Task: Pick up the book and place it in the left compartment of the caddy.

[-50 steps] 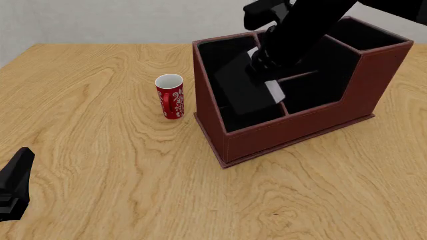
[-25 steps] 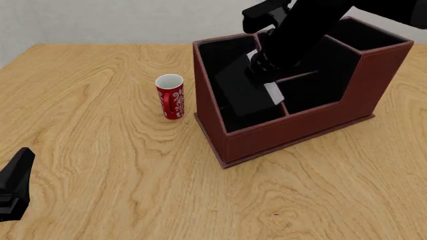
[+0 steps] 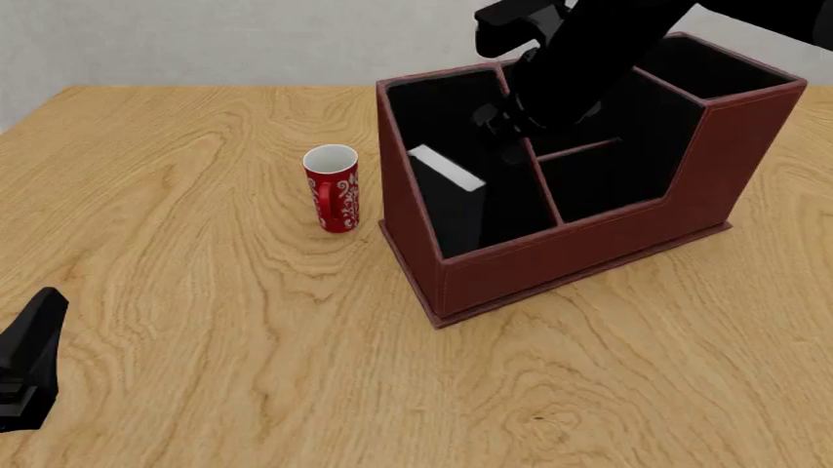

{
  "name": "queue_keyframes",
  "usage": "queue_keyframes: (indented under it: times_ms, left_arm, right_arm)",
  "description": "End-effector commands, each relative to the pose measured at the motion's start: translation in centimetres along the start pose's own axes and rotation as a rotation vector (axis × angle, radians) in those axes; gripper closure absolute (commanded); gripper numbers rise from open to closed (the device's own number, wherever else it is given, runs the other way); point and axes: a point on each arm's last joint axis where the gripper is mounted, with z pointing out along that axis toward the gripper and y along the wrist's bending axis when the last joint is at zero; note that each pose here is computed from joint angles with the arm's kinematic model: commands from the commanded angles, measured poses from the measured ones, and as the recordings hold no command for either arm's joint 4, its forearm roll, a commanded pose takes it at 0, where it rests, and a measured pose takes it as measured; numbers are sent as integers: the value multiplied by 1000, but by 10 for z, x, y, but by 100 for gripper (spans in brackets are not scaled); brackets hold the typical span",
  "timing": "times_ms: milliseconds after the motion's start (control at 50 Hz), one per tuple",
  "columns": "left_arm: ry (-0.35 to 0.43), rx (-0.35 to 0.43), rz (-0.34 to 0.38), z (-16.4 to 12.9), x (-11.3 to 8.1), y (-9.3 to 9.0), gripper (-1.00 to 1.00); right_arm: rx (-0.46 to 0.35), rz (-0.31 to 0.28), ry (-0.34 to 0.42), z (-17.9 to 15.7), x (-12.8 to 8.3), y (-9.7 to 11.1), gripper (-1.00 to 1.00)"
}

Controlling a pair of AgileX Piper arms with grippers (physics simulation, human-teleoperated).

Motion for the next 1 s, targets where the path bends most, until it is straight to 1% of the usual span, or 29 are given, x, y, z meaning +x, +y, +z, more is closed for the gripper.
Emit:
queue_keyframes:
  times_ms: [20,120,300,320,340,360,380,400,420,500,520,560,600,620,680,700,760,780,820,860,880,900,920,940,980,1000]
  left_arm:
    - [0,0,0,0,0,0,-100]
    - [0,0,0,0,0,0,-100]
    - [0,0,0,0,0,0,-100]
    - [0,0,0,0,0,0,-100]
    - [0,0,0,0,0,0,-100]
    - [0,0,0,0,0,0,-100]
    - [0,0,0,0,0,0,-100]
    - [0,0,0,0,0,0,-100]
    - [0,0,0,0,0,0,-100]
    - [0,0,0,0,0,0,-100]
    - [0,0,0,0,0,0,-100]
    - [0,0,0,0,0,0,-100]
    - [0,0,0,0,0,0,-100]
    - [0,0,0,0,0,0,-100]
    - [0,0,0,0,0,0,-100]
    - [0,0,0,0,0,0,-100]
    - [0,0,0,0,0,0,-100]
    - [0,0,0,0,0,0,-100]
    - [0,0,0,0,0,0,-100]
    - [0,0,0,0,0,0,-100]
    - [0,0,0,0,0,0,-100]
    - [0,0,0,0,0,0,-100]
    - [0,0,0,0,0,0,-100]
    - [0,0,0,0,0,0,-100]
    - [0,0,0,0,0,0,-100]
    - [0,0,0,0,0,0,-100]
  right_arm:
    - [1,-4,1,-1,1,0,-100]
    - [0,-7,0,-2,1,0,-100]
    - [7,-10,-19,-16,-3,-3,-100]
    - [7,-10,-26,-21,-5,-2,-100]
    - [15,-12,-37,-28,-6,-6,-100]
    - [15,-12,-37,-28,-6,-6,-100]
    - [18,-10,-57,-40,-9,-5,-100]
    - [18,-10,-57,-40,-9,-6,-100]
    - [23,-15,-68,-47,-9,-7,-100]
    - [32,-7,-125,-72,-8,-5,-100]
    - [27,-7,-141,-79,-6,0,-100]
    - [28,5,-173,-90,-4,2,-100]
    - [27,-1,-185,-95,2,5,-100]
    - [23,9,-202,-100,4,8,-100]
    - [30,7,-208,-101,13,7,-100]
    - [19,21,-227,-106,16,13,-100]
    - [27,25,-254,-112,23,13,-100]
    - [27,30,-271,-116,27,14,-100]
    - [45,28,-302,-123,33,11,-100]
    - [40,46,-337,-130,39,14,-100]
    - [40,46,-337,-130,39,14,-100]
    - [48,47,-363,-135,45,14,-100]
    - [48,47,-363,-135,45,14,-100]
    - [52,43,-369,-136,49,14,-100]
    - [56,58,-399,-141,55,15,-100]
    - [56,51,-395,-138,60,16,-100]
